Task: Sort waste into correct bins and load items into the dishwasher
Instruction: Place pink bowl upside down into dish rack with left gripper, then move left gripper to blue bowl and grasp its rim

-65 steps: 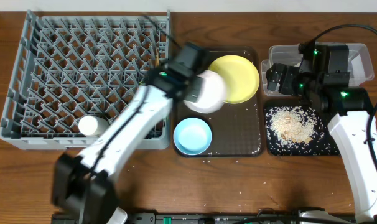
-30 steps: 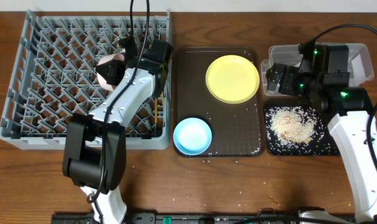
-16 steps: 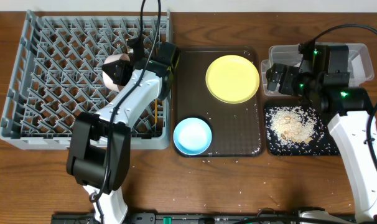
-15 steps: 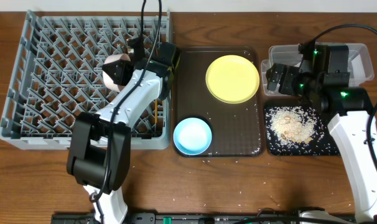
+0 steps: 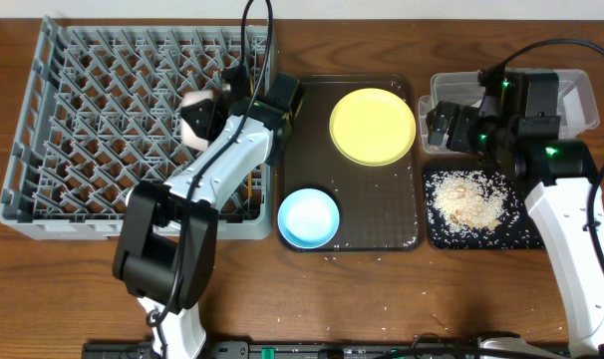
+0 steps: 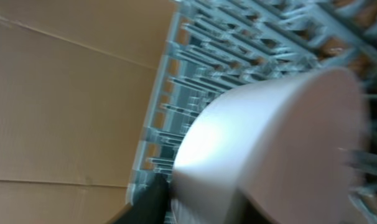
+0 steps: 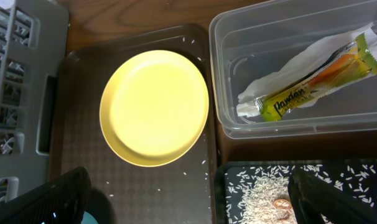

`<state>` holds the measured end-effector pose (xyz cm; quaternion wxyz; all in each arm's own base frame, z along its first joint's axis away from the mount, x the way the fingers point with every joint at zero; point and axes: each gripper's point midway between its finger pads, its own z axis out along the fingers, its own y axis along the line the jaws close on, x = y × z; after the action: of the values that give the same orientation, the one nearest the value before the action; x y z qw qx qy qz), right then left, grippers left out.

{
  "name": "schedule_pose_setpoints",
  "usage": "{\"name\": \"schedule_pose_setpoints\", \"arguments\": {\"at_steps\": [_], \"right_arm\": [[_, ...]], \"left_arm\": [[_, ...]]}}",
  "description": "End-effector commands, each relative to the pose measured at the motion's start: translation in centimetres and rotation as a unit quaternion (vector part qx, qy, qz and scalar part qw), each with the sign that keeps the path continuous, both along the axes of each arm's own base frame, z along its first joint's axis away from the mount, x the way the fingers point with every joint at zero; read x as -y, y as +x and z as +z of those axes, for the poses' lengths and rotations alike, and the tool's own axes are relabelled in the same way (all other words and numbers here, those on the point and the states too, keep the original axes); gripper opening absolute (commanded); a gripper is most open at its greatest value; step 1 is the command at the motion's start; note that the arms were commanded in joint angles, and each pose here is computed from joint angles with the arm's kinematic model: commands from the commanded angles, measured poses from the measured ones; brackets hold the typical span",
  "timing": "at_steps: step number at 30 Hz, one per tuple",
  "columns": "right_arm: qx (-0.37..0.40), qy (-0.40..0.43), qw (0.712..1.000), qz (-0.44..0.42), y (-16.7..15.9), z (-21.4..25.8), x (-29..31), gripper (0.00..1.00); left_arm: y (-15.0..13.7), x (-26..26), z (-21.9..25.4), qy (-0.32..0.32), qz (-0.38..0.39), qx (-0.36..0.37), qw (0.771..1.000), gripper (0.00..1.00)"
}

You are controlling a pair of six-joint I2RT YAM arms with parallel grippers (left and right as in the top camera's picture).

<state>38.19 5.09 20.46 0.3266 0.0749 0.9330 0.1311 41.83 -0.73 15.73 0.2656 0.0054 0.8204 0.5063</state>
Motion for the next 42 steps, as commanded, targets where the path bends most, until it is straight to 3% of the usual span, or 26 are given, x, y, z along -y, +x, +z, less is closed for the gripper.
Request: {"name": "schedule_pose_setpoints", "arguments": {"at_steps": [1, 4, 9, 12, 18, 21, 23, 27, 29, 33, 35, 37, 39, 42], "right_arm": [[0.007, -0.003, 1.0, -0.006, 0.1, 0.6, 0.3, 0.99], [0.007, -0.003, 1.0, -0.006, 0.1, 0.6, 0.3, 0.99], [0.007, -0.003, 1.0, -0.006, 0.1, 0.6, 0.3, 0.99], [0.007, -0.003, 1.0, -0.006, 0.1, 0.6, 0.3, 0.99], [0.007, -0.003, 1.0, -0.006, 0.1, 0.6, 0.3, 0.99], [0.007, -0.003, 1.0, -0.006, 0.1, 0.6, 0.3, 0.99], [0.007, -0.003, 1.0, -0.006, 0.1, 0.6, 0.3, 0.99], [0.007, -0.003, 1.0, -0.006, 0.1, 0.6, 0.3, 0.99], [0.007, -0.003, 1.0, -0.006, 0.1, 0.6, 0.3, 0.99], [0.007, -0.003, 1.0, -0.006, 0.1, 0.6, 0.3, 0.99], [0.007, -0.003, 1.0, -0.006, 0.1, 0.6, 0.3, 0.99], [0.007, -0.003, 1.0, -0.006, 0.1, 0.6, 0.3, 0.99], [0.007, -0.003, 1.0, -0.006, 0.1, 0.6, 0.3, 0.99], [0.007, -0.003, 1.0, -0.006, 0.1, 0.6, 0.3, 0.99]], "left_arm": [[-0.2, 2.2, -4.1, -0.101, -0.024, -0.051, 0.993, 0.4], [-0.5, 3.8, -6.0, -0.16, -0.044, -0.088, 0.982, 0.4], [-0.6, 5.3, -4.8, -0.179, -0.064, -0.077, 0.979, 0.44], [-0.9, 7.6, -3.8, -0.255, -0.094, -0.074, 0.96, 0.45], [-2.6, 12.7, -0.7, -0.418, -0.162, -0.077, 0.891, 0.43], [-3.8, 15.2, 0.2, -0.484, -0.194, -0.095, 0.848, 0.29], [-4.7, 16.7, 0.1, -0.518, -0.205, -0.119, 0.822, 0.08], [-7.4, 19.5, -0.6, -0.567, -0.213, -0.173, 0.776, 0.07], [-9.0, 20.7, -1.4, -0.555, -0.224, -0.196, 0.777, 0.07], [-11.3, 21.8, -4.0, -0.496, -0.237, -0.228, 0.804, 0.07], [-12.6, 21.5, -6.6, -0.465, -0.201, -0.236, 0.829, 0.08], [-13.9, 21.2, -8.9, -0.472, -0.149, -0.239, 0.836, 0.08], [-14.4, 21.2, -10.7, -0.479, -0.108, -0.235, 0.839, 0.08], [-14.1, 23.1, -13.1, -0.512, -0.107, -0.24, 0.818, 0.08]]}}
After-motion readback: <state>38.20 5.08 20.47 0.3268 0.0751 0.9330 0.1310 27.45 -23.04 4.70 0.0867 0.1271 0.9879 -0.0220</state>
